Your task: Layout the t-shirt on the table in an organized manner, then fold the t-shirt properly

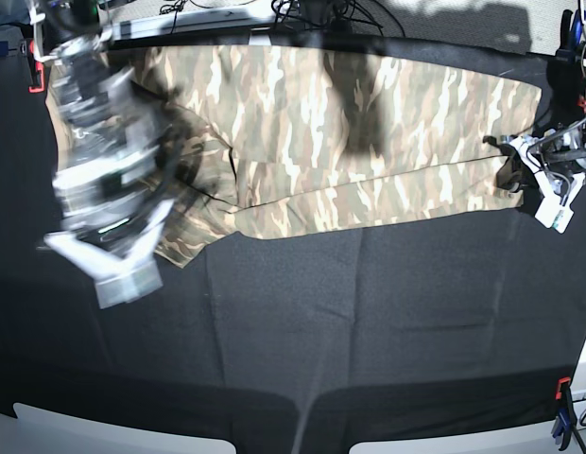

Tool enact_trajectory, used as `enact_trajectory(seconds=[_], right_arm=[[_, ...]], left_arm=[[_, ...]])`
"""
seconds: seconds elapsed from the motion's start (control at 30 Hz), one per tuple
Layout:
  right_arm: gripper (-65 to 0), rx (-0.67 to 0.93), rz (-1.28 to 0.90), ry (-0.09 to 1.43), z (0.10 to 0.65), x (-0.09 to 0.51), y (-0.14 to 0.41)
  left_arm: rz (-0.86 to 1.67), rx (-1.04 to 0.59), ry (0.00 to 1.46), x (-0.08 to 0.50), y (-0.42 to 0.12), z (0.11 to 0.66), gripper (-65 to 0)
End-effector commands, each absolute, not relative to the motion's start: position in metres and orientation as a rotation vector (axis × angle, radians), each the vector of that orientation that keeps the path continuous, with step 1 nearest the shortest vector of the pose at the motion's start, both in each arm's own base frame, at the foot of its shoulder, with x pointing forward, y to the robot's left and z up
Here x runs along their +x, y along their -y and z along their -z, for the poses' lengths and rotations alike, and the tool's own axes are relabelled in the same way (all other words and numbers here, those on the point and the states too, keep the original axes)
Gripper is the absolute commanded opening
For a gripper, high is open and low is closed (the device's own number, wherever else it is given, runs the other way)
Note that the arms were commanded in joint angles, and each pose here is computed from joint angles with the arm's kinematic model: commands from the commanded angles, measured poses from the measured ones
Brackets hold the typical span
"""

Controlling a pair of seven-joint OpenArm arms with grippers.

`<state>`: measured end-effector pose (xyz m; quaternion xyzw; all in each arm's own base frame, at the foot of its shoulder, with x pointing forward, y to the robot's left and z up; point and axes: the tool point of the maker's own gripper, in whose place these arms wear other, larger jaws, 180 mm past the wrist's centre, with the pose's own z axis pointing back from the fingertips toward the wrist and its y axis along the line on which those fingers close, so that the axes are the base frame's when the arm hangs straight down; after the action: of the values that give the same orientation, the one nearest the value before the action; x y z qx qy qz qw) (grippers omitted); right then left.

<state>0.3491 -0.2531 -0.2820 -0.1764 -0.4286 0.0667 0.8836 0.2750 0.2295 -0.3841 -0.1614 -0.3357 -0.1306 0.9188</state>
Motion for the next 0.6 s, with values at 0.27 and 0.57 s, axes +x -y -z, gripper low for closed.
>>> enact_trajectory(seconds=[0.27,0.57], right_arm=[[-38.1,-0.058,0.034,0.912,0.292,0.339,0.325],[-38.1,0.358,0.051,0.79,0.338,0.33,0.308]], left_arm=[[0.278,-0.331,0.748,0.286,-0.232,0.369,-65.0],[0.259,-0.363,0.755,0.285,-0.22,0.373,-65.0]])
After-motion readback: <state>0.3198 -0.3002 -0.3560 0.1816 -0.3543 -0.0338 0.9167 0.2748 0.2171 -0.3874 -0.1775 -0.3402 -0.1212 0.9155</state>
